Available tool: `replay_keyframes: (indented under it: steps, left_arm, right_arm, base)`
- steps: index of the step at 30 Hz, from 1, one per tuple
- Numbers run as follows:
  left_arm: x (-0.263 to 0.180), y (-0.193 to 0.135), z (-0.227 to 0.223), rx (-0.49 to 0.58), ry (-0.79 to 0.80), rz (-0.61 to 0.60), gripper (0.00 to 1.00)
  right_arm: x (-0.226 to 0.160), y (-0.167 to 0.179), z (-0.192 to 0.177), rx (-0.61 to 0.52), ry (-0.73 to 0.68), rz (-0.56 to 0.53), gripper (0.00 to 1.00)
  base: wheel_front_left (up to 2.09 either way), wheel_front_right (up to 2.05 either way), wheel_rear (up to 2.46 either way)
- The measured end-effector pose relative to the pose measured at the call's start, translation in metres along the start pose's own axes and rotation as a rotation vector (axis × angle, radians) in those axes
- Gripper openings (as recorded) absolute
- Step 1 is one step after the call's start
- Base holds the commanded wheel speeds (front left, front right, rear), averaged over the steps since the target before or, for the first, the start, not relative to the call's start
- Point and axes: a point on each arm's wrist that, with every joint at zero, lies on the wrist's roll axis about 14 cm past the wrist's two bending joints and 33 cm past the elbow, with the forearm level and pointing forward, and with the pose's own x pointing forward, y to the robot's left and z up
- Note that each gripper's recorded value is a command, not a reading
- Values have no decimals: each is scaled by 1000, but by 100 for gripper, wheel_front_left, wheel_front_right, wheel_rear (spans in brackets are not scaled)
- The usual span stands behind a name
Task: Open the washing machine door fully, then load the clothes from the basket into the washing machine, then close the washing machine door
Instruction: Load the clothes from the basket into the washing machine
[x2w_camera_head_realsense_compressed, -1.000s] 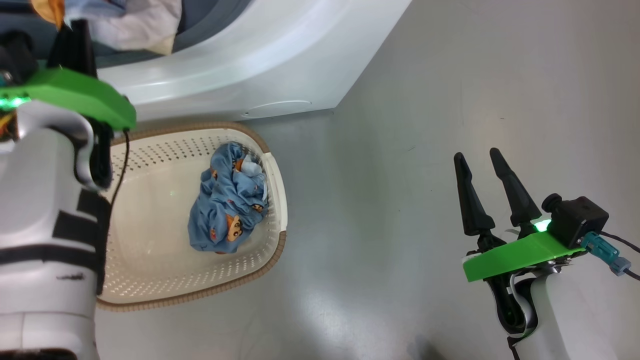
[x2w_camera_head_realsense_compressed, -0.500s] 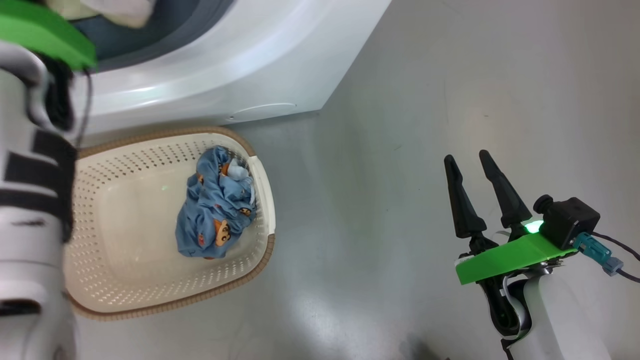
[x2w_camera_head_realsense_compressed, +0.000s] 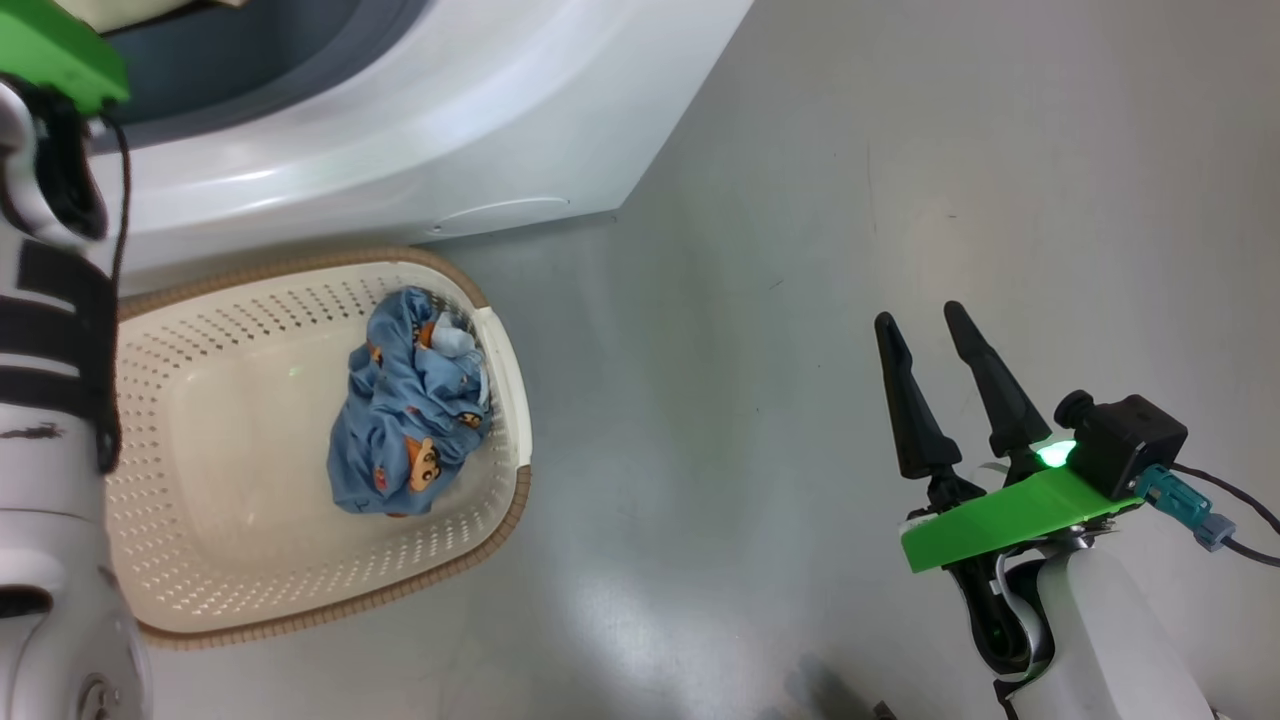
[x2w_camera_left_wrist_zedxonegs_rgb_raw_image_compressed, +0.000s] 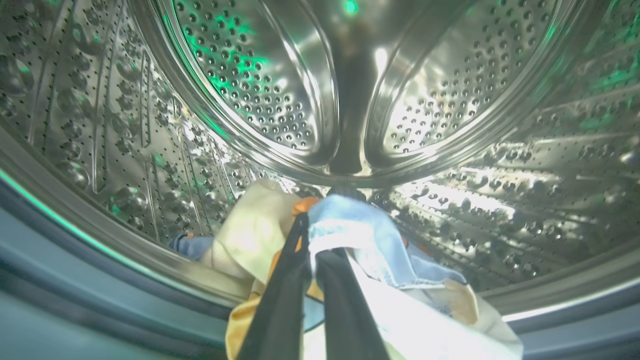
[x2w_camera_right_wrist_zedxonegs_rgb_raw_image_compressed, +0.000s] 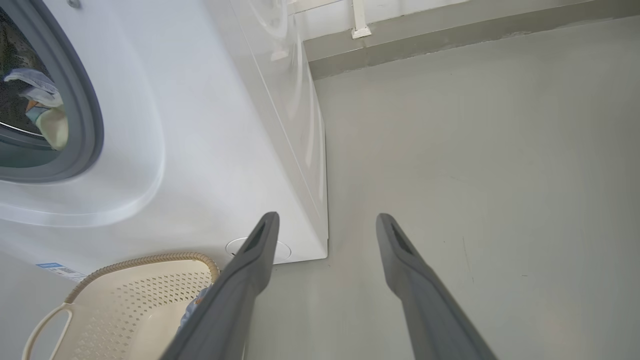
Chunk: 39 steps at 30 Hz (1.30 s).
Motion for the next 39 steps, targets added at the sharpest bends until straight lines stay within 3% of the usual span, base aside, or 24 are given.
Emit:
replay_keyframes:
  steps: [6,7,8,9,10,27,39]
  left_arm:
    - [-3,-11,-28,80,100,-59,0]
    - [-3,-12,-30,87,109,-63,15]
    - [-3,-12,-32,97,124,-65,39]
    - [-5,-12,-36,105,142,-70,89]
    - [-6,-12,-39,109,155,-71,100]
    - [-4,-15,-18,80,106,-91,100]
    - [-32,-17,-19,43,59,-98,100]
  right_arm:
    - [0,-1,-1,-2,4,-3,100]
    - [0,-1,-1,-1,3,-3,100]
    - [0,-1,-1,-1,3,-2,100]
    - [0,0,0,-1,1,-1,100]
    - [0,0,0,0,0,-1,100]
    - [3,3,1,9,-6,8,100]
    - [7,11,5,6,-21,29,100]
  base:
    - [0,0,0]
    - [0,0,0]
    - [0,0,0]
    - [0,0,0]
    - [0,0,0]
    - [0,0,0]
    - [0,0,0]
